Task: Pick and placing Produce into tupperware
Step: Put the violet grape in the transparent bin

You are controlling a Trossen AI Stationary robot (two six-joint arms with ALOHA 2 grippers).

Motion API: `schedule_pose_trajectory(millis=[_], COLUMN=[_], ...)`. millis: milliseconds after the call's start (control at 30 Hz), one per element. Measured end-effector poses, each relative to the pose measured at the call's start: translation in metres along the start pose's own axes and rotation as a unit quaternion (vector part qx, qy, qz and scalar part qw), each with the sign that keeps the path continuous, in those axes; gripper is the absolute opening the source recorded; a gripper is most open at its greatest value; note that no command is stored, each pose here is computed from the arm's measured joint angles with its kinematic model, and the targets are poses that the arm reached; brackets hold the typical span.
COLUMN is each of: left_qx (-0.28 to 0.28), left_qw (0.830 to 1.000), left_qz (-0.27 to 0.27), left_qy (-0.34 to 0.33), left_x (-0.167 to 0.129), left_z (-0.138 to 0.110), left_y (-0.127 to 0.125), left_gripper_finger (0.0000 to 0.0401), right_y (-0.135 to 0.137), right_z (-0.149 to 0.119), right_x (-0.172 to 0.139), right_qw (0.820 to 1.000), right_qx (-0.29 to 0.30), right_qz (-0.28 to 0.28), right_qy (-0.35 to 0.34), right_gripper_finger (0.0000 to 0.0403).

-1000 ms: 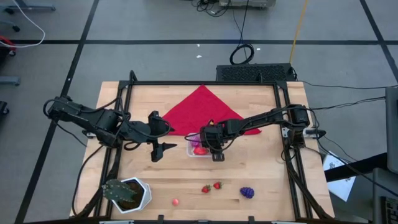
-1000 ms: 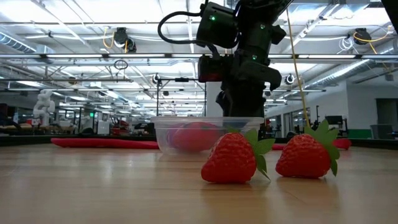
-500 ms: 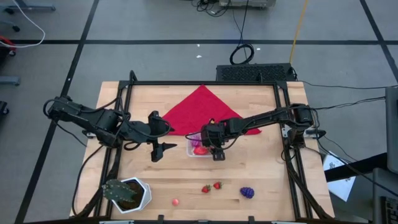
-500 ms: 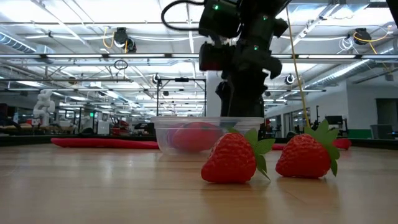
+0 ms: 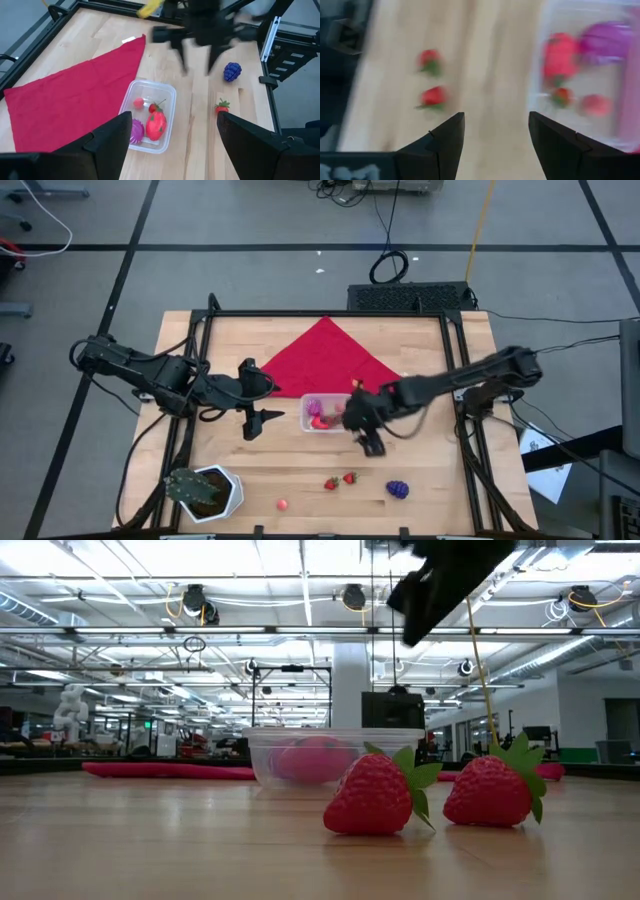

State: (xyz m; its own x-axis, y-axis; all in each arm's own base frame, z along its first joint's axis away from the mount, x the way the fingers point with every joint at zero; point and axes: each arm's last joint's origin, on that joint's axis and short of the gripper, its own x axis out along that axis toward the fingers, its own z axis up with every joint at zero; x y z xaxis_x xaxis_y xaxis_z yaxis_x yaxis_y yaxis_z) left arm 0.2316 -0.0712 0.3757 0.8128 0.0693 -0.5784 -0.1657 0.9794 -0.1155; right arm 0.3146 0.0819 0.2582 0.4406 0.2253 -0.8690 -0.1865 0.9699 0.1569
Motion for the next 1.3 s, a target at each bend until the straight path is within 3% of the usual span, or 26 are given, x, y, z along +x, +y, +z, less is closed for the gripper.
schedule_pose_trajectory(millis=[200,433,700,1000,1133,1300], left_qx=[-0.001,-0.033,-0.042,-0.031,-0.025,-0.025], left_qw=[1.000,0.999,0.998,0.999,0.999,0.999], left_qz=[0.000,-0.005,-0.037,-0.034,-0.033,-0.033], left_qy=[-0.001,0.001,0.015,0.014,0.013,0.013], left_x=[0.000,0.000,0.000,0.000,0.000,0.000], left_z=[0.000,0.000,-0.001,-0.001,0.000,0.000], left_y=[0.000,0.000,-0.002,-0.002,-0.002,-0.002], left_gripper_finger=[0.0296,0.0296,0.0296,0.0296,0.0296,0.0296], right_y=[0.055,0.088,0.088,0.078,0.074,0.076], right_z=[-0.012,-0.024,-0.050,-0.091,-0.094,-0.091], right_x=[-0.009,-0.004,0.010,0.036,0.041,0.042], right_qw=[0.999,0.998,0.991,0.957,0.948,0.948], right_qx=[-0.028,0.001,0.091,0.211,0.238,0.246], right_qz=[0.043,0.063,0.037,0.038,0.059,0.070], right_qy=[0.001,0.020,0.090,0.194,0.204,0.189], right_gripper_finger=[0.0210,0.0210,0.0210,0.0210,0.0210,0.0210])
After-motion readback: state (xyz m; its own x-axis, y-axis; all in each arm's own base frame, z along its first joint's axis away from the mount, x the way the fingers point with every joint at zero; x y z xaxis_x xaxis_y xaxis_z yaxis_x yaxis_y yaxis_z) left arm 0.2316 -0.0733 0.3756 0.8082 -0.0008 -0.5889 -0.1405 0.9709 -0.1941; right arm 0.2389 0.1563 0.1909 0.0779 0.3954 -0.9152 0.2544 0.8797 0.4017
